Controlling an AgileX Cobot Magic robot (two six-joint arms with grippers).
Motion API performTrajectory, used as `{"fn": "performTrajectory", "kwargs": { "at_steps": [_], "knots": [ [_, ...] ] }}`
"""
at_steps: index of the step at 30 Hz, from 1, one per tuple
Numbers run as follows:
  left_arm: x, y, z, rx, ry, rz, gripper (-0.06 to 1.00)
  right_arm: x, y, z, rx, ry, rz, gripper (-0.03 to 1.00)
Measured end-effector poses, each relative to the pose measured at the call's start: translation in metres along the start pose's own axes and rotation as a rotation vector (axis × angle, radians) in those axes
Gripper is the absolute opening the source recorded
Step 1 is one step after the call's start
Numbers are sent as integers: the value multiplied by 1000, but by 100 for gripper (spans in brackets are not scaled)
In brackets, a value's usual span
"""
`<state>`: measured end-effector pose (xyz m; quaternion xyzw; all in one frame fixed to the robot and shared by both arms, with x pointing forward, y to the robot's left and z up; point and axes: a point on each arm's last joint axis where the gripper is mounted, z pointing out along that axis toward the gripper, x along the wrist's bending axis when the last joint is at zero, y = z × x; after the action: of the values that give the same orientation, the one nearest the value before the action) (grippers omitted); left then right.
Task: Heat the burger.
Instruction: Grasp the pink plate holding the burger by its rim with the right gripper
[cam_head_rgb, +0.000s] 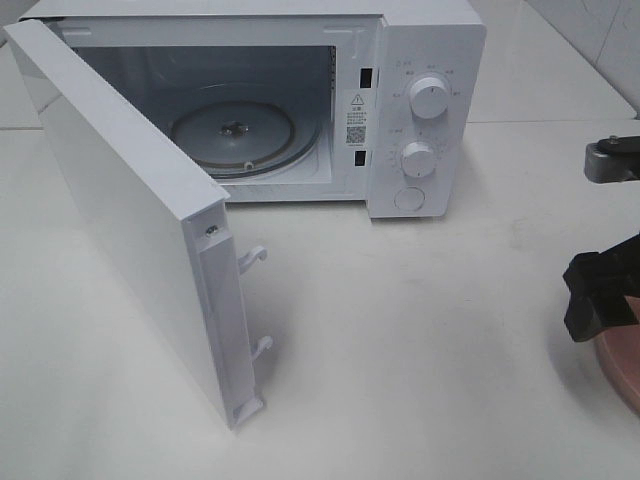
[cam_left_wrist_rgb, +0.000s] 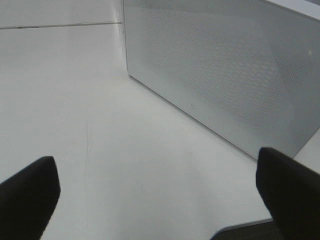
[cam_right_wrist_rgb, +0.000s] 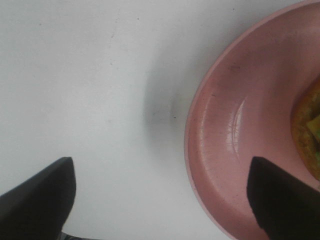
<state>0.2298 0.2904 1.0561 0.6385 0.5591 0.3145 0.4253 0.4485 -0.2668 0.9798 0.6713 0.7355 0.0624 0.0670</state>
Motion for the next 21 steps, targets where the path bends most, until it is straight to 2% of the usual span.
{"fn": "performTrajectory", "kwargs": {
  "at_steps": [1,4,18,21],
  "knots": [
    [0,0,0,0,0,0,99,-3,0,0,-2,-5,4,95],
    [0,0,0,0,0,0,99,-5,2,0,-16,-7,8,98],
    [0,0,0,0,0,0,99,-5,12,37,73,-11,8,95],
    [0,0,0,0,0,0,99,-7,14,50,100,-33,5,94]
  ]
}}
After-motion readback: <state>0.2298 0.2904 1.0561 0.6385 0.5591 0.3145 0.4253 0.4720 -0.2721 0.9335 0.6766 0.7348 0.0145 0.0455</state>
